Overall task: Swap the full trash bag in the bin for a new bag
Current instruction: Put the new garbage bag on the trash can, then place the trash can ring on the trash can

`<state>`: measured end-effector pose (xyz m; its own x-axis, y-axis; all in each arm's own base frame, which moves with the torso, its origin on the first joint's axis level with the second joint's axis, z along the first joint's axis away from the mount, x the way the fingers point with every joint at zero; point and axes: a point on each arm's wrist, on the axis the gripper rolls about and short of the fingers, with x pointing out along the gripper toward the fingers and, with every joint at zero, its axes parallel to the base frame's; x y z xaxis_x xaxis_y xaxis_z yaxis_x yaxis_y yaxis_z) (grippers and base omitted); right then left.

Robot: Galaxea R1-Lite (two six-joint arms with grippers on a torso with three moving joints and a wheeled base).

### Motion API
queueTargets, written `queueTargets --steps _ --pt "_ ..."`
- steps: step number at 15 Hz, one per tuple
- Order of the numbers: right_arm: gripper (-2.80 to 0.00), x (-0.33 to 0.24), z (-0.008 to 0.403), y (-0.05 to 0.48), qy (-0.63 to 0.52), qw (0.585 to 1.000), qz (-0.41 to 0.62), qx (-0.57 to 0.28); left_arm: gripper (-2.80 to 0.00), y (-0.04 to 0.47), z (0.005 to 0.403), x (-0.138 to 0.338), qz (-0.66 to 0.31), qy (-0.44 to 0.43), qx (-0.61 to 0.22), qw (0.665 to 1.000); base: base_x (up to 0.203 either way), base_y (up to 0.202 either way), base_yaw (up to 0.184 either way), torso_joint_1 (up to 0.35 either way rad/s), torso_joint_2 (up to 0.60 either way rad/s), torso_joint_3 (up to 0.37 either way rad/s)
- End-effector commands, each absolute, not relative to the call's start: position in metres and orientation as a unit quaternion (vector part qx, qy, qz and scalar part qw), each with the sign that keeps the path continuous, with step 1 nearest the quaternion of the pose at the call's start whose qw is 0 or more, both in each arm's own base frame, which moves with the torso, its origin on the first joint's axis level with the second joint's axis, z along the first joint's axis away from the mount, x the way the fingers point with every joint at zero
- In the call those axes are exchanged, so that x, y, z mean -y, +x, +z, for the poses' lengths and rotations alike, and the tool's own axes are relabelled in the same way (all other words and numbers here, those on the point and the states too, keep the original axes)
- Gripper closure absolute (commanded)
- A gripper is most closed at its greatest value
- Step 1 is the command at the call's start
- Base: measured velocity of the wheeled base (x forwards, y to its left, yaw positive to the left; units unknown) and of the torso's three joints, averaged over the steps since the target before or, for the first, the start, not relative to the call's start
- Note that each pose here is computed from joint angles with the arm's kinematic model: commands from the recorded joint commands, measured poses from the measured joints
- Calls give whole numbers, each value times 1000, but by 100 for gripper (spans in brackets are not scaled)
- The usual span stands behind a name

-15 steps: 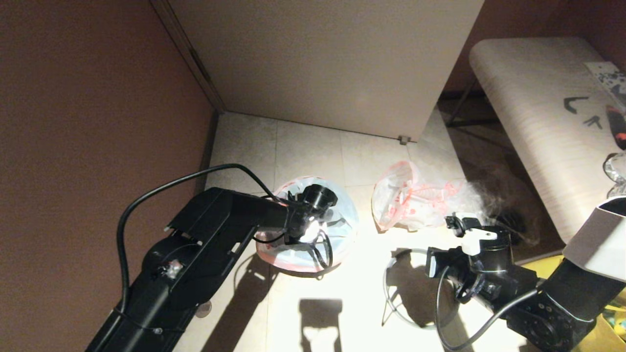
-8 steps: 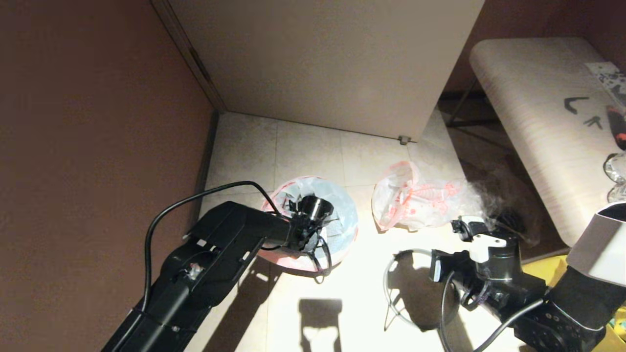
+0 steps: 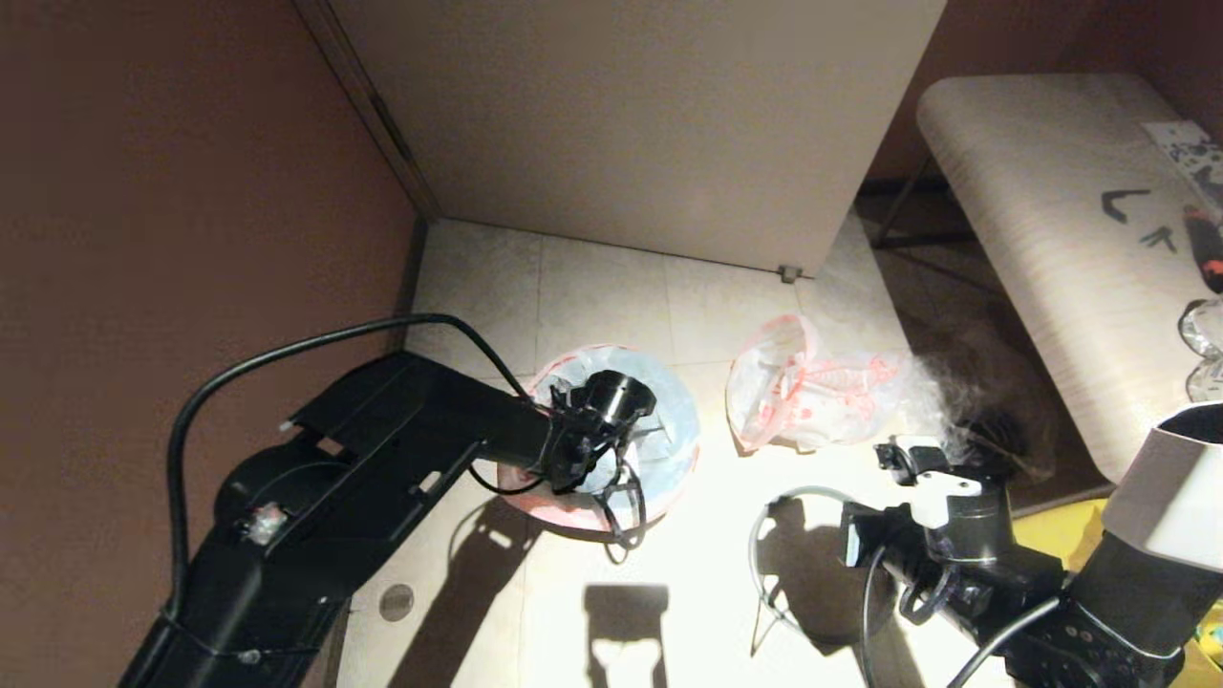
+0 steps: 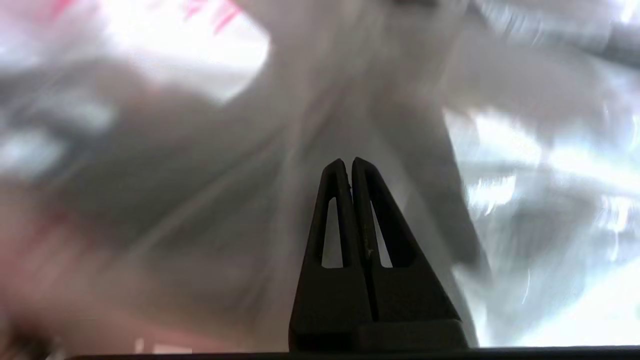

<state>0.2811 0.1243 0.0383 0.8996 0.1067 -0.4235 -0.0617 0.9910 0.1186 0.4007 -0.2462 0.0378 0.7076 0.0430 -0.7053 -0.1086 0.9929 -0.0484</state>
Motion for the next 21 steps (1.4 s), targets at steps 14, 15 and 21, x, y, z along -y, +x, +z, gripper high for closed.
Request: queueTargets --steps 14,15,21 --pt "0 -61 -106 418 -203 899 4 -389 0 338 232 232 -81 -106 -275 952 0 0 0 0 0 0" --pt "0 -59 -115 422 -219 892 15 -395 0 336 231 236 -83 -103 -278 951 0 0 0 0 0 0" --pt "-280 -35 -142 473 -215 900 41 -377 0 349 226 236 -59 -109 -265 956 0 0 0 0 0 0"
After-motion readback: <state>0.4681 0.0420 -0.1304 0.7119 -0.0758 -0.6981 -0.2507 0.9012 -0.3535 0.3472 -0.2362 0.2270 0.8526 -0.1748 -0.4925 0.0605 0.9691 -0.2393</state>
